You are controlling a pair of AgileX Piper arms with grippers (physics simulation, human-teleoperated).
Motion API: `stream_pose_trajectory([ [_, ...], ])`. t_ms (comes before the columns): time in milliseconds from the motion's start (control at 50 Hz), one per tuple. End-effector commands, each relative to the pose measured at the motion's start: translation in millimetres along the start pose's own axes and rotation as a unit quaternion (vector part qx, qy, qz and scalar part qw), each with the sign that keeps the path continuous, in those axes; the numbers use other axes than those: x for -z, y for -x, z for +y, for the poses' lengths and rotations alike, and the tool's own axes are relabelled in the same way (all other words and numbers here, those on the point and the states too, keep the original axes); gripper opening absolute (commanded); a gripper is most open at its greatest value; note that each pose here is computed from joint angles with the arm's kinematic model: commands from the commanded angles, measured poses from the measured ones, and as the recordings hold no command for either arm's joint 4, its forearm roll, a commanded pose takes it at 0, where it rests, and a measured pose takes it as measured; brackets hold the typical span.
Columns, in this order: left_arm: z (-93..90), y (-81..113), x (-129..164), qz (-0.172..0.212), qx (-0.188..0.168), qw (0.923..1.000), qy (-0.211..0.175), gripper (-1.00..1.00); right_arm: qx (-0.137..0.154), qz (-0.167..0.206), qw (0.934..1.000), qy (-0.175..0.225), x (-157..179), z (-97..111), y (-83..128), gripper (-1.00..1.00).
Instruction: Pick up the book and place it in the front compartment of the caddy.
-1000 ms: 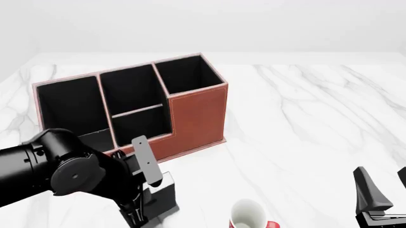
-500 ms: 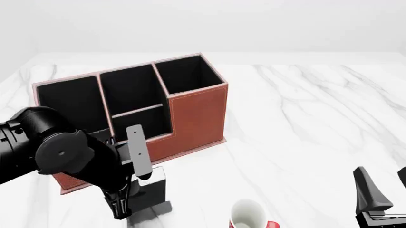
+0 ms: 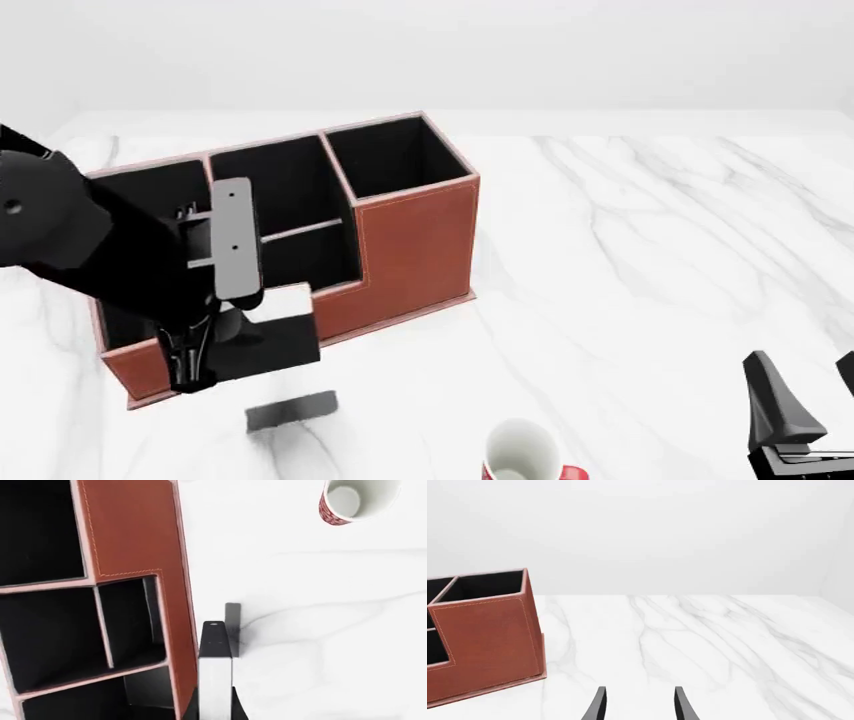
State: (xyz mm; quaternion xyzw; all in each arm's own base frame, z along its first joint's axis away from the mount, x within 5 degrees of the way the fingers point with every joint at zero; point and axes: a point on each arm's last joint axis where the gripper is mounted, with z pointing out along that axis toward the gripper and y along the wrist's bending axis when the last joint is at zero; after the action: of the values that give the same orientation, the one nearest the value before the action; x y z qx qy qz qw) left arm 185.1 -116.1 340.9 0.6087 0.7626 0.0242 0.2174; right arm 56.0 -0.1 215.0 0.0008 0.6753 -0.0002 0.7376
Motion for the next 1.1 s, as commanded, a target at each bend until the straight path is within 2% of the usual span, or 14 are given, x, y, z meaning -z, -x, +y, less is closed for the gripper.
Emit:
stream_pose_trajectory([
  [20, 14.9, 2.5, 26.3, -0.013, -0.027, 0.9991, 0.028, -1.00, 0.000, 0.000, 1.0000, 0.000, -0.2, 0.0, -0.3, 1.00],
  [80, 20.5, 4.8, 35.4, -0.022, -0.032, 0.9983, 0.043, -1.00, 0.000, 0.000, 1.0000, 0.000, -0.2, 0.0, -0.3, 1.00],
  [180, 26.1, 10.3, 41.1, -0.024, -0.029, 0.9983, 0.045, -1.00, 0.000, 0.000, 1.0000, 0.000, -0.2, 0.0, -0.3, 1.00],
  [420, 40.0, 7.9, 54.9, -0.028, -0.033, 0.9965, 0.071, -1.00, 0.000, 0.000, 1.0000, 0.000, -0.2, 0.0, -0.3, 1.00],
  [560, 53.5, 14.2, 68.7, -0.041, -0.034, 0.9938, 0.097, -1.00, 0.000, 0.000, 1.0000, 0.000, -0.2, 0.0, -0.3, 1.00],
  [840, 76.0, 18.3, 71.7, -0.038, -0.033, 0.9919, 0.116, -1.00, 0.000, 0.000, 1.0000, 0.000, -0.2, 0.0, -0.3, 1.00],
  [940, 83.9, 27.5, 71.4, -0.045, -0.031, 0.9914, 0.119, -1.00, 0.000, 0.000, 1.0000, 0.000, -0.2, 0.0, -0.3, 1.00],
  [1100, 98.0, 27.0, 70.1, -0.042, -0.027, 0.9898, 0.133, -1.00, 0.000, 0.000, 1.0000, 0.000, -0.2, 0.0, -0.3, 1.00],
])
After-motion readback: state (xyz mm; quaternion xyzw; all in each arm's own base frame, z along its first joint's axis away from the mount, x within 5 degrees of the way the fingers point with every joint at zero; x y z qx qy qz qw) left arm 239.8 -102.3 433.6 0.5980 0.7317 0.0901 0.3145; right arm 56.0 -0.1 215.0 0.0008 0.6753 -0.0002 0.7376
